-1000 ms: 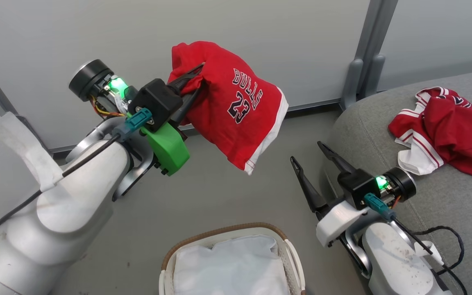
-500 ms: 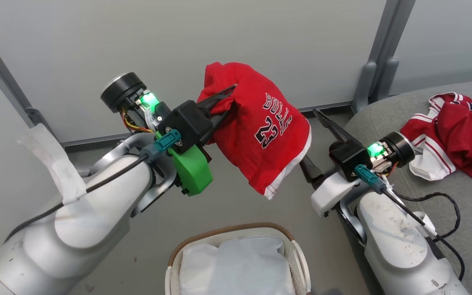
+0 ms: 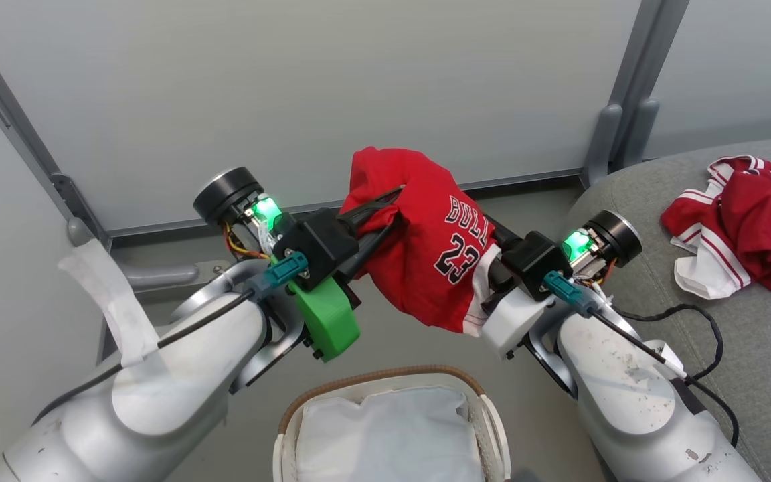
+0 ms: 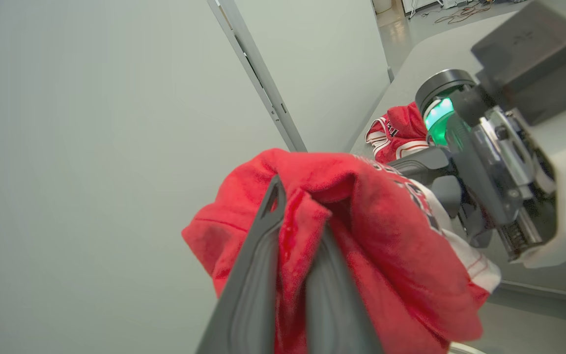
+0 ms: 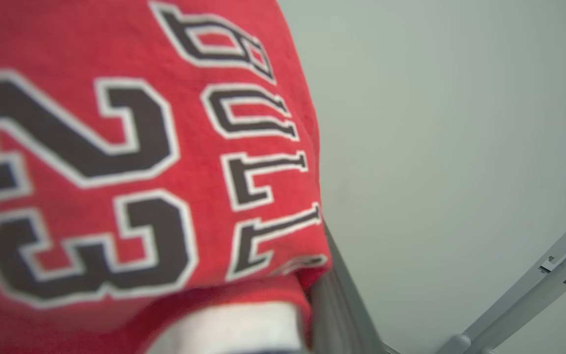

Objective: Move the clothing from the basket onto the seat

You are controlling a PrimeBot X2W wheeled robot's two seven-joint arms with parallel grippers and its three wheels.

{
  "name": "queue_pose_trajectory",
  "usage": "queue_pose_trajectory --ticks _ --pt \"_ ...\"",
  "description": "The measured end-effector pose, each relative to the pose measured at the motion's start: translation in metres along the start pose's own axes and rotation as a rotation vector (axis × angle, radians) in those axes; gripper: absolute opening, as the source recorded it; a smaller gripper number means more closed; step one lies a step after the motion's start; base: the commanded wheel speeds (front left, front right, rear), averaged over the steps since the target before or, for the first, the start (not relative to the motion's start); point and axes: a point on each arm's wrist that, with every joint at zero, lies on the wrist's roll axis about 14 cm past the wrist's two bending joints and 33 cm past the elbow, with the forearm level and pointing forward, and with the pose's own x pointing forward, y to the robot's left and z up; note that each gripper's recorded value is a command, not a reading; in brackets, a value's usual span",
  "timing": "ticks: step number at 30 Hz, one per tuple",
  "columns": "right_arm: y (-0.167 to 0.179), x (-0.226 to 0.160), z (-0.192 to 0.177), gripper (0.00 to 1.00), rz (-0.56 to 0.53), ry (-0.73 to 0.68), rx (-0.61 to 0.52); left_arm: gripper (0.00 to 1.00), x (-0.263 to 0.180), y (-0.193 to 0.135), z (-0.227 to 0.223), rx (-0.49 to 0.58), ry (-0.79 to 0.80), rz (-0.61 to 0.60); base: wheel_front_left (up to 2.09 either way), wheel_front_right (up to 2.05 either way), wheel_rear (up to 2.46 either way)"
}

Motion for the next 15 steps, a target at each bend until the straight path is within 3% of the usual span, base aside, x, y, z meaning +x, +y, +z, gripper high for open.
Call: queue_pose_trajectory --ticks 4,5,7,8,9,10,15 --pt "-0.001 -0.001 -0.002 0.00 -0.005 0.006 0.006 0.01 -0.005 -0.003 -0.009 -0.050 -0.003 0.028 0.00 0.00 0.00" --pt "-0.002 -0.001 -0.002 0.00 -0.009 0.007 0.008 0.13 -0.006 -0.003 -0.010 -0.066 -0.009 0.040 0.00 0.00 0.00" --pt "-0.004 -0.001 -0.003 0.00 -0.016 0.008 0.011 0.27 -0.007 -0.004 -0.013 -0.099 -0.018 0.056 0.00 0.00 0.00" --pt "-0.006 -0.002 -0.003 0.00 -0.021 0.008 0.012 0.48 -0.008 -0.005 -0.015 -0.118 -0.024 0.066 0.00 0.00 0.00" --pt "-0.008 -0.002 -0.003 0.00 -0.029 0.008 0.014 0.85 -0.009 -0.007 -0.017 -0.138 -0.029 0.075 0.00 0.00 0.00" --pt "-0.010 -0.002 -0.003 0.00 -0.035 0.008 0.015 1.00 -0.009 -0.008 -0.019 -0.148 -0.031 0.081 0.00 0.00 0.00" --pt "-0.026 -0.003 0.002 0.00 -0.082 -0.011 0.009 1.00 -0.012 -0.005 -0.025 -0.215 -0.072 0.163 0.00 0.00 0.00"
